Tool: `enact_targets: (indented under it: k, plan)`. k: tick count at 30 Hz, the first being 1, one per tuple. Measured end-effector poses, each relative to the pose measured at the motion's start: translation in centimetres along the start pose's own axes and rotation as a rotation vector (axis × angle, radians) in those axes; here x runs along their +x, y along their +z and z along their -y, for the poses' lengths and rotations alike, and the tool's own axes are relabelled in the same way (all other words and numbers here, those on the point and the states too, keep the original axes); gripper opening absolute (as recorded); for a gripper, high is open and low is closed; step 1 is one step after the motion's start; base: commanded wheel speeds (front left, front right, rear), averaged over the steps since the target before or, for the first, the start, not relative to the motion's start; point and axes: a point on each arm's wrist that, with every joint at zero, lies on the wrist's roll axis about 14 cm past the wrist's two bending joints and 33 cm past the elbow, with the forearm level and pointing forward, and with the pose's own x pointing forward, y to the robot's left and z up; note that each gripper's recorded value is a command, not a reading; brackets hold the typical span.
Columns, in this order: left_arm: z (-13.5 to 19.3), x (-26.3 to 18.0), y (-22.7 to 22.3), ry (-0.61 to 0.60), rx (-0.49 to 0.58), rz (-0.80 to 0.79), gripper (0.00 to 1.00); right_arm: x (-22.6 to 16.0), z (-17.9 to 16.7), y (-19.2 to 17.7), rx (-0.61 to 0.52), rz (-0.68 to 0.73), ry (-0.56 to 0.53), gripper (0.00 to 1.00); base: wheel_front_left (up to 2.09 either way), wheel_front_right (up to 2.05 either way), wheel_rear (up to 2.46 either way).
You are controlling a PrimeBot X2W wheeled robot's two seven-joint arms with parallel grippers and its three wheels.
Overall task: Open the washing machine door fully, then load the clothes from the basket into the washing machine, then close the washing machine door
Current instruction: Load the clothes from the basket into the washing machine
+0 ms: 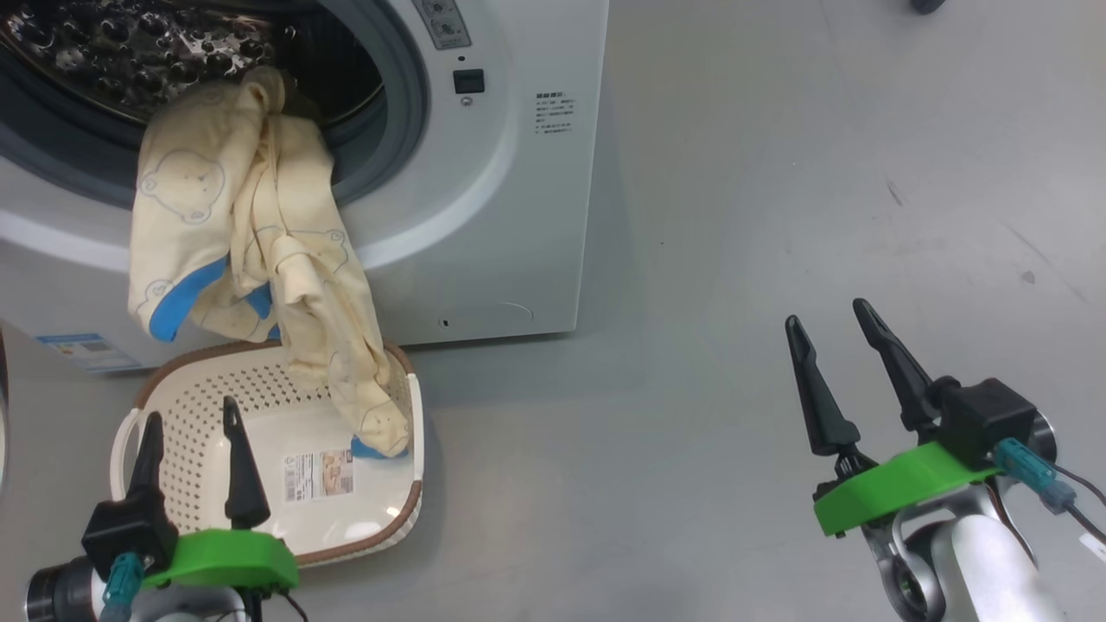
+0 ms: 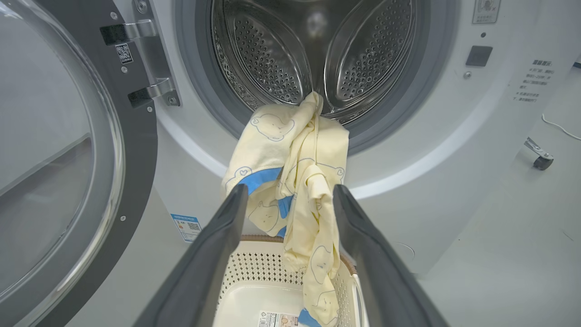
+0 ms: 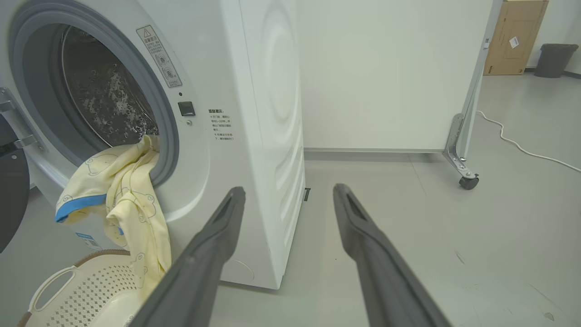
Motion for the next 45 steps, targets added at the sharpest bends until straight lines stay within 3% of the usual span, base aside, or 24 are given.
enact_targets:
  k: [13,27,45]
  plan:
    - [0.7,1.1,-2.1,-0.017,-0.006,-0.071,1.00,0.7,-0.3,-1.4,0.008,-0.036,0.013,1.00,0.00,0.00,0.00]
    - [4.6,9.2,-8.3,-0.136,-0.070,-0.312,1.00,4.1,0.1,-4.3,0.025,-0.077,0.023,1.00,0.00,0.00,0.00]
    - [6.5,16.5,-15.2,-0.159,-0.102,-0.511,1.00,4.6,2.8,-7.4,0.063,-0.141,-0.047,1.00,0.00,0.00,0.00]
